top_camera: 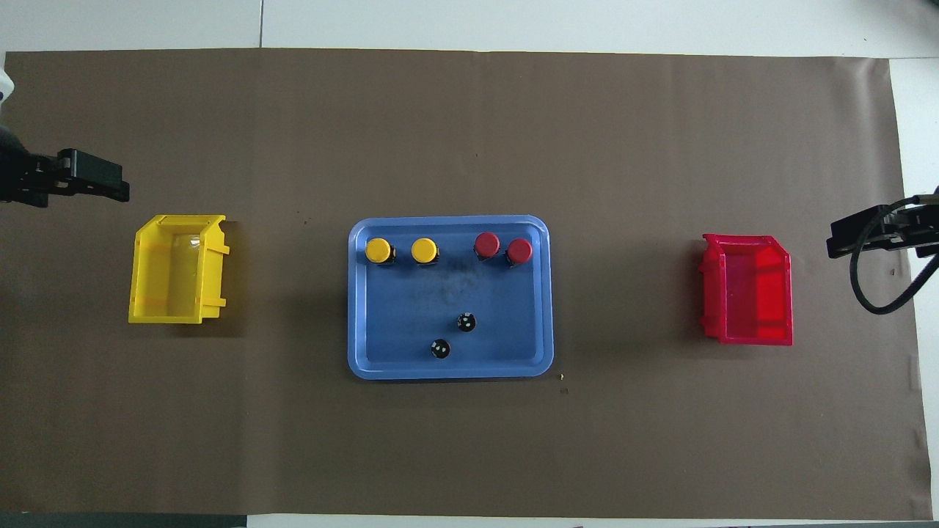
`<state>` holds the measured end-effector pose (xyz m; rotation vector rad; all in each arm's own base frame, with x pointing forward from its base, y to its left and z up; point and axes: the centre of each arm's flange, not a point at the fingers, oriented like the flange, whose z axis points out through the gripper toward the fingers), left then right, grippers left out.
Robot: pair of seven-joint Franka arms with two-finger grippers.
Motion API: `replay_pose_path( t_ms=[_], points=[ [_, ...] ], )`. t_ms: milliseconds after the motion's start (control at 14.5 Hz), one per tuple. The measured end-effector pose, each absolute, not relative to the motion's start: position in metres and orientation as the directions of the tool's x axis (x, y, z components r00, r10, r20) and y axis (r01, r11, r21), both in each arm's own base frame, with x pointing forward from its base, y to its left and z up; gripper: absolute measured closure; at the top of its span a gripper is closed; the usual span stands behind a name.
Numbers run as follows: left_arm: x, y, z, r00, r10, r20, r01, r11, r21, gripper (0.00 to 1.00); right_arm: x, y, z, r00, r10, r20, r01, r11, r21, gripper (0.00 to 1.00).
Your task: Sort red and yellow buttons by color
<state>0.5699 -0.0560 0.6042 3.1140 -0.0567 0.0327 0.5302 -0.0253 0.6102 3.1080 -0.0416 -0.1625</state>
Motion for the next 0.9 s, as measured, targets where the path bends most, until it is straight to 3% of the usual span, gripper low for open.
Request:
replay_pose_path(
  t_ms=[897],
  points=[
    [0.5666, -0.0564, 0.6044, 0.999, -0.039, -0.004, -0.039, -0.999, 0.025, 0.00, 0.5306, -0.0156, 0.6099, 0.994, 0.018, -0.105, 0.020, -0.999, 0.026, 0.00]
  ],
)
